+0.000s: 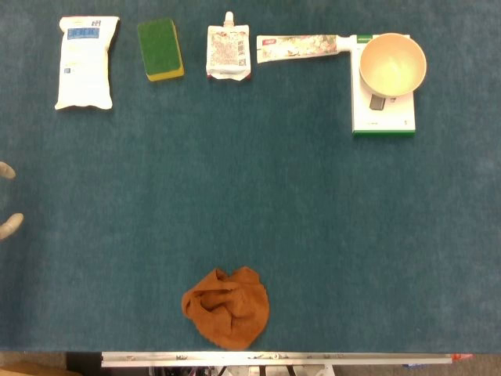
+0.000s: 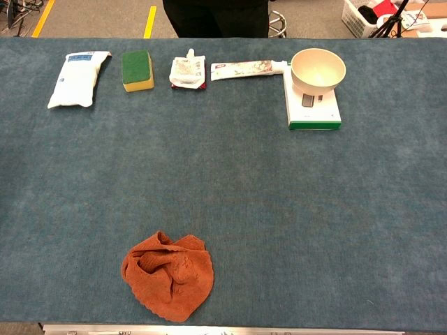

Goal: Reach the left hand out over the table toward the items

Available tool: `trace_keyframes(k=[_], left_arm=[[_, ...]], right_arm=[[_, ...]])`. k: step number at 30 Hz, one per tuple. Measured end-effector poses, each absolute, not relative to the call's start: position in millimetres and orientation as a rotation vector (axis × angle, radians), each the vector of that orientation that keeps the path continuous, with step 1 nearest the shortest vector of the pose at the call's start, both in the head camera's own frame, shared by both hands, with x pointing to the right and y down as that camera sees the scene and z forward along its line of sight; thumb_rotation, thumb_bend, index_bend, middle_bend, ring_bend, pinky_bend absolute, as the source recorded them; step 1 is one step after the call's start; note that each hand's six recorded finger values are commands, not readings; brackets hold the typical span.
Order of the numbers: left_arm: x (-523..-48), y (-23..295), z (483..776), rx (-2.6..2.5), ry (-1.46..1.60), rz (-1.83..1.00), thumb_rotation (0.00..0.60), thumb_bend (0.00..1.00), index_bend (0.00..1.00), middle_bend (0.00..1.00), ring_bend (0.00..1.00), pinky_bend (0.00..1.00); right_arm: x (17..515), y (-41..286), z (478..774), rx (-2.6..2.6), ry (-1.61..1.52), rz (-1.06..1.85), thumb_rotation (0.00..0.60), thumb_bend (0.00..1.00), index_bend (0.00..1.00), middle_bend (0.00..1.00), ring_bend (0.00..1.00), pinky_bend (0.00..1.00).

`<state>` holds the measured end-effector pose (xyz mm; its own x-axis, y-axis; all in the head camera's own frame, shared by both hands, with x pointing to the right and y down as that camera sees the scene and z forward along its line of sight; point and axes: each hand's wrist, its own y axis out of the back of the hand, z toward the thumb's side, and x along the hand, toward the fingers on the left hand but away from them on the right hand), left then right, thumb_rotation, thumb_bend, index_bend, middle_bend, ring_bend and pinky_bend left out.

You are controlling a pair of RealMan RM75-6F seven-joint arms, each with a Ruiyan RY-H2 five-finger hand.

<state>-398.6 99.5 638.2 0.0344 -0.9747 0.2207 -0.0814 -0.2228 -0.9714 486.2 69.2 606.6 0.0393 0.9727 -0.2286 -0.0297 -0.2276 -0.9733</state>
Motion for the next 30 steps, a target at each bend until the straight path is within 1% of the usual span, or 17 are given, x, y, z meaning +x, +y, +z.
trace_keyframes(k=[6,7,8,10,11,12,13,14,15,17,21,23,27,30], left_arm=[[-399.1,99.0,638.1,-1.475,1.158,-1.3,0.6,0.05,0.41,0.19,0.15,0.3],[-399.2,98.9,637.8,-1.481,1.162,-1.297,0.586,0.05,0.41,0.2,0.15,0.29],[-399.2,98.8,637.3,-1.485,1.166,-1.294,0.55,0.04,0.41,0.2,0.15,0.28],[-398.8,99.1,636.1,-1.499,1.176,-1.285,0.398,0.01,0.41,0.2,0.15,0.2],[-398.5,99.4,635.4,-1.507,1.182,-1.279,0.342,0.0,0.41,0.2,0.15,0.17],[-398.1,99.6,634.5,-1.516,1.189,-1.27,0.299,0.0,0.41,0.2,0.15,0.13],[-397.6,99.8,633.0,-1.528,1.2,-1.256,0.271,0.0,0.41,0.2,0.14,0.11],[-397.1,99.9,631.6,-1.536,1.209,-1.244,0.256,0.0,0.4,0.2,0.13,0.08],[-396.5,100.0,630.1,-1.544,1.216,-1.229,0.244,0.0,0.4,0.2,0.12,0.06],[-395.5,100.3,627.3,-1.561,1.227,-1.199,0.24,0.0,0.37,0.18,0.08,0.03],[-395.2,101.5,626.4,-1.592,1.231,-1.17,0.233,0.0,0.3,0.11,0.03,0.0],[-395.2,102.0,627.0,-1.599,1.225,-1.166,0.227,0.0,0.26,0.08,0.02,0.0],[-395.0,102.2,628.1,-1.602,1.222,-1.167,0.201,0.0,0.16,0.02,0.01,0.0],[-395.2,102.3,628.5,-1.606,1.225,-1.168,0.189,0.0,0.11,0.0,0.0,0.0]], right_arm=[[486.2,68.9,605.1,-1.371,-1.046,1.35,0.6,0.0,0.07,0.14,0.15,0.27],[486.1,68.9,605.4,-1.372,-1.045,1.351,0.6,0.0,0.07,0.14,0.15,0.27],[486.0,68.8,605.9,-1.373,-1.043,1.352,0.6,0.0,0.07,0.14,0.15,0.27],[486.0,68.5,607.5,-1.376,-1.039,1.356,0.6,0.0,0.07,0.14,0.15,0.27],[486.0,68.3,608.4,-1.378,-1.037,1.358,0.6,0.0,0.07,0.14,0.15,0.27],[486.0,68.1,609.6,-1.381,-1.035,1.361,0.6,0.0,0.07,0.14,0.15,0.27],[486.0,67.9,610.5,-1.383,-1.033,1.363,0.6,0.0,0.07,0.14,0.15,0.27],[486.1,67.6,611.2,-1.385,-1.031,1.364,0.6,0.0,0.07,0.14,0.15,0.27],[486.0,67.4,611.9,-1.387,-1.03,1.365,0.6,0.0,0.07,0.14,0.15,0.27],[486.1,67.2,611.9,-1.387,-1.03,1.365,0.6,0.0,0.07,0.14,0.15,0.27],[485.9,67.0,611.3,-1.386,-1.032,1.362,0.6,0.0,0.07,0.14,0.15,0.27],[485.8,67.2,611.3,-1.386,-1.032,1.361,0.6,0.0,0.07,0.14,0.15,0.27],[486.1,67.1,611.3,-1.386,-1.032,1.362,0.6,0.0,0.07,0.14,0.15,0.27],[486.0,67.1,611.2,-1.386,-1.033,1.362,0.6,0.0,0.07,0.14,0.15,0.27]])
